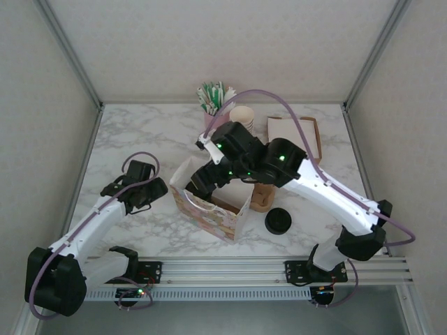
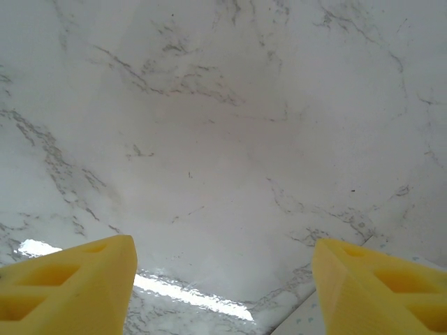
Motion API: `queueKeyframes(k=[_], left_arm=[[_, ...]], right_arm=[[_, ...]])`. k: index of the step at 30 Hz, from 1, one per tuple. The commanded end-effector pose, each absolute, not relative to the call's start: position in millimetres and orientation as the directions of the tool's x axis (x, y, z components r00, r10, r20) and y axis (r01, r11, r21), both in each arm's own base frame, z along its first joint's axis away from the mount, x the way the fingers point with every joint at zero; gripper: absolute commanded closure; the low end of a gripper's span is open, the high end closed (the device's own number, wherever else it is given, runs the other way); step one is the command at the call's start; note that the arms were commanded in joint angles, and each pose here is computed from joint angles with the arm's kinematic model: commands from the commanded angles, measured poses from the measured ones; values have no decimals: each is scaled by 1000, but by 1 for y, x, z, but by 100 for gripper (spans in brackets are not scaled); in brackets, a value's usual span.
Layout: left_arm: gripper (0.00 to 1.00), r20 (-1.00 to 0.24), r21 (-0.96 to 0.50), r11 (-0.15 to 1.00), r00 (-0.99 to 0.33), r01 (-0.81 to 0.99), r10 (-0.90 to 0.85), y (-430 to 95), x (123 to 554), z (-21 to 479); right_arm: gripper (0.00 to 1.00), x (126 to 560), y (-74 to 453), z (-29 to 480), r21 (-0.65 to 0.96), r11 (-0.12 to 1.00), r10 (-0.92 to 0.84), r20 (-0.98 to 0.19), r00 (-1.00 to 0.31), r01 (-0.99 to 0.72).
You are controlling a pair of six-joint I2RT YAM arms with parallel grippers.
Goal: Pack the takeout coffee
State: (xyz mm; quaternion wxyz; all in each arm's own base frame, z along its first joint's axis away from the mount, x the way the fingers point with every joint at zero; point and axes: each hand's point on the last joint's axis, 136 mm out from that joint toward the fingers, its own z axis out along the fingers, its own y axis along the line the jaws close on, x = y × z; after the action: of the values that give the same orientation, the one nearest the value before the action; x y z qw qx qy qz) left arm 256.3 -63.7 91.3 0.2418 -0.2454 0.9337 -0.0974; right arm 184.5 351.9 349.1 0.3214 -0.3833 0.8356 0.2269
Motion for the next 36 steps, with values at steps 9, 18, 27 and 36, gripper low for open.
queueKeyframes(k=[9, 18, 27, 36], left_arm=[[33, -459, -279, 878, -749, -389, -478, -58, 257, 114], [32, -519, -280, 891, -724, -358, -454, -52, 254, 149], [33, -578, -298, 908, -701, -295, -418, -52, 253, 180], [41, -567, -325, 921, -735, -215, -371, -67, 257, 185]], right_arm=[[29, 217, 330, 437, 11, 696, -332, -881, -336, -718], [40, 303, 334, 446, 30, 758, -261, -902, -345, -651], [60, 413, 322, 412, 125, 828, -152, -889, -432, -547], [67, 501, 297, 364, 249, 864, -23, -849, -528, -438]])
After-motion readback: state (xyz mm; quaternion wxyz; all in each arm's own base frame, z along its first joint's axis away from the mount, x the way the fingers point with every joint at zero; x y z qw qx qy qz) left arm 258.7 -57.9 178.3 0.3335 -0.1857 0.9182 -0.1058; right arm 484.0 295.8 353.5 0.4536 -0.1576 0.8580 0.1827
